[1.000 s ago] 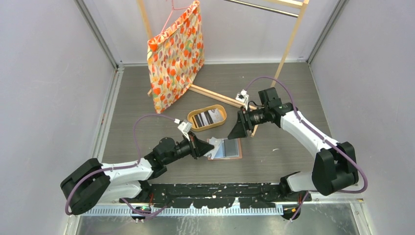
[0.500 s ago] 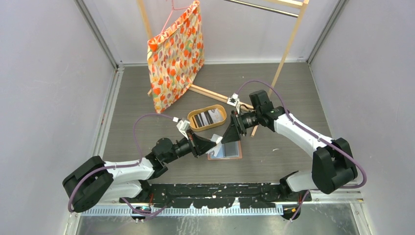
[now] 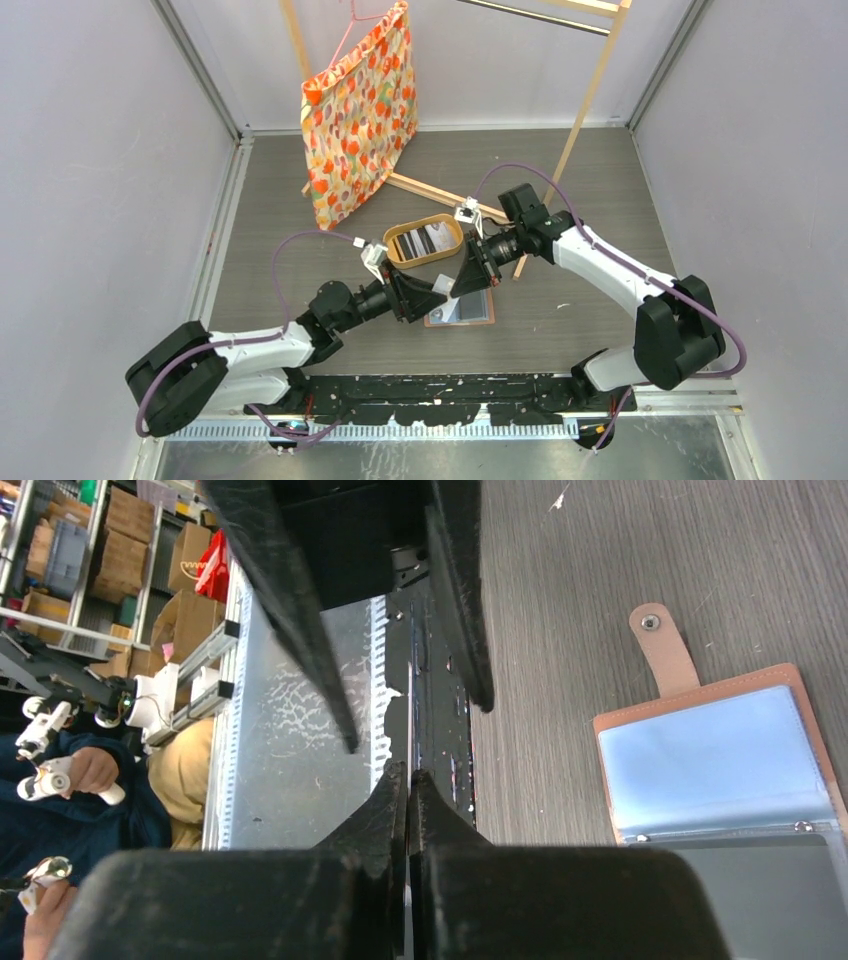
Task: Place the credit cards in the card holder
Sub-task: Pick up the credit card from the storage box.
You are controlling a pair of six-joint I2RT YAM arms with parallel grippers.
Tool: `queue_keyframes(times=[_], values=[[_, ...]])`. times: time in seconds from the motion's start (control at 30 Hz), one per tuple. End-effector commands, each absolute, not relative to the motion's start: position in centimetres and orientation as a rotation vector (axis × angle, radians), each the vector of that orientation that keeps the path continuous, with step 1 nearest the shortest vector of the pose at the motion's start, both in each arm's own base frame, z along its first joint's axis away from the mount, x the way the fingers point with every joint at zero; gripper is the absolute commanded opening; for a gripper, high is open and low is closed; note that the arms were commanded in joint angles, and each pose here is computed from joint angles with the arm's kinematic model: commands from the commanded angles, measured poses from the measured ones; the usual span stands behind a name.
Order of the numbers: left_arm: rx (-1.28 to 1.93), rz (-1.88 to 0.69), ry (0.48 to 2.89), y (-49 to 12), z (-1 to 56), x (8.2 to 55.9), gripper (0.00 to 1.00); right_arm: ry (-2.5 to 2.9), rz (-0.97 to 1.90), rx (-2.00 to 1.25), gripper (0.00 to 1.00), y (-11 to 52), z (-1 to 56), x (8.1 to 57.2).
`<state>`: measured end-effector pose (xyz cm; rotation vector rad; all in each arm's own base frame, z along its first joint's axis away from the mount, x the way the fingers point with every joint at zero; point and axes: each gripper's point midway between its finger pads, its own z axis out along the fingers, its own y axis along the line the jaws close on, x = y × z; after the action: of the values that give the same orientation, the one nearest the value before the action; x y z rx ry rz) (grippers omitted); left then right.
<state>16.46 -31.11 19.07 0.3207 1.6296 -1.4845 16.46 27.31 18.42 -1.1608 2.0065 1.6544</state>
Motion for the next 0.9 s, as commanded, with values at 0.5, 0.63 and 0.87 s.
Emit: queue_keyframes(times=[0.5, 0.63, 0.87], values=[[0.620, -1.364, 1.699, -28.6, 20.7, 12.8, 0.84, 1.879, 1.627, -1.452, 0.01, 25.7, 19.0, 14.4], [0.659, -1.432, 1.726, -30.4, 20.2, 12.8, 0.80, 1.890, 1.629, -1.457, 0.01, 25.7, 18.8, 14.4], [0.679, -1.525, 1.730, -32.4, 20.2, 13.0, 0.52, 1.905, 1.625, -1.469, 0.01, 25.6, 18.5, 14.3]])
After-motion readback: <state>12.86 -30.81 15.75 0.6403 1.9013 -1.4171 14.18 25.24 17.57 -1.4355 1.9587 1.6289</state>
